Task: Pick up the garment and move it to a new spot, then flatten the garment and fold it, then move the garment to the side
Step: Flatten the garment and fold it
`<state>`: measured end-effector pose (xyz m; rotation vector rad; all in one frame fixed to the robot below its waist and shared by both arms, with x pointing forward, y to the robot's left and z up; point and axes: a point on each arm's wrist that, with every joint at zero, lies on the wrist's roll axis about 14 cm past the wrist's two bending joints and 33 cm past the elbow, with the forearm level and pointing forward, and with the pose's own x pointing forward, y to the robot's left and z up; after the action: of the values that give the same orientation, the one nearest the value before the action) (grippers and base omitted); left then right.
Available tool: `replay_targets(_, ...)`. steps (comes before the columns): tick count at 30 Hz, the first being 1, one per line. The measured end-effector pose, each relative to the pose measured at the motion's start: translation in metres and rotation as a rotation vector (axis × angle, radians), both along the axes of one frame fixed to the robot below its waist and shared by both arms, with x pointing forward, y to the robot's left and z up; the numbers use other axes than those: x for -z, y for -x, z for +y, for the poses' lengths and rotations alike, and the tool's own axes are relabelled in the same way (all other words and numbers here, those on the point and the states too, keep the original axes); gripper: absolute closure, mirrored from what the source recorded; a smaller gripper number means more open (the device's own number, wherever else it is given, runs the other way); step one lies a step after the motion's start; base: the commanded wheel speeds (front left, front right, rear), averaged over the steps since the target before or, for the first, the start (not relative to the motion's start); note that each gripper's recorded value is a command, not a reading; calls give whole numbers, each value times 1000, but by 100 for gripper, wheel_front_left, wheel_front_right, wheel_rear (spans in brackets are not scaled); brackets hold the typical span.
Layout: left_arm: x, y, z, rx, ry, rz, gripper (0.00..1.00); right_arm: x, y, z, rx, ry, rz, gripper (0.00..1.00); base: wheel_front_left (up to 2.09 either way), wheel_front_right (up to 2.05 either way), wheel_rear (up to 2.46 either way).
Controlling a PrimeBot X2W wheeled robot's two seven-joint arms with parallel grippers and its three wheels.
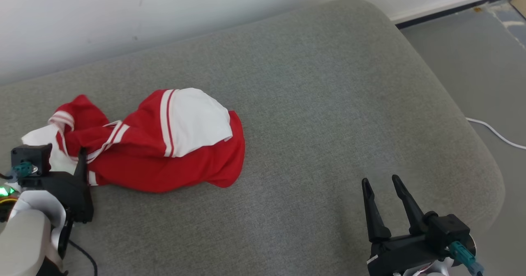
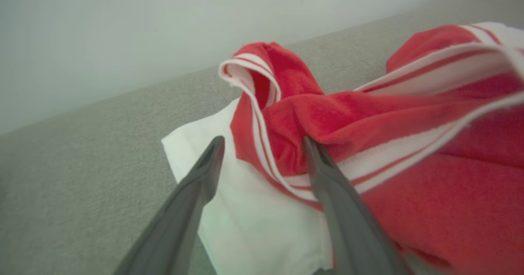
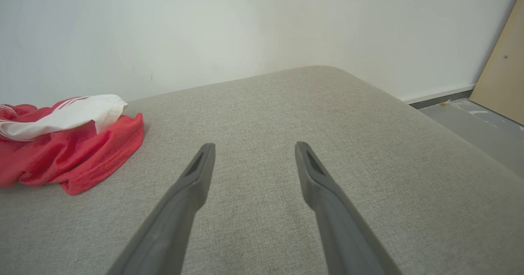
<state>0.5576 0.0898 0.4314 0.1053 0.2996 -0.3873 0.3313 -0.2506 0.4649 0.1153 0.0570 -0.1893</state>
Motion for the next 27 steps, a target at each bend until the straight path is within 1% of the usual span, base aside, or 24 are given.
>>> replay_targets(1,8,1,-1,-3,4,25,0,1,1,-2,6,1,5,0,0,0,0)
replay_targets(2,14,1,-3,-7,12,53,3,2,0,-4,11,3,8,0,0,0,0)
replay_targets(3,19,1,-6,-3,13,70,68,2,0,-6,16,4,9,0,0,0,0)
replay_targets(4,18,0,-11,7,22,60,100,2,0,-8,22,5,9,0,0,0,0)
replay_targets(7,11,1,-25,30,62,39,100,2,0,-8,24,0,8,0,0,0,0)
replay_targets(10,-2,1,-27,35,100,-8,100,3,-2,-5,13,-6,9,0,0,0,0)
replay_targets(14,-34,4,-37,60,158,-105,100,6,-5,4,-13,-12,11,0,0,0,0)
replay_targets(17,-61,8,-32,55,194,-178,100,5,-10,12,-42,-19,3,0,0,0,0)
replay_targets(19,-76,13,-25,42,219,-217,100,6,-12,21,-67,-27,1,0,0,0,0)
replay_targets(21,-78,25,-12,17,237,-225,100,7,-14,28,-89,-34,0,0,0,0,0)
replay_targets(24,-68,48,12,-35,232,-214,100,7,-18,39,-125,-42,-3,0,0,0,0)
replay_targets(27,-51,75,42,-125,232,-185,100,4,-24,51,-162,-47,-15,0,0,0,0)
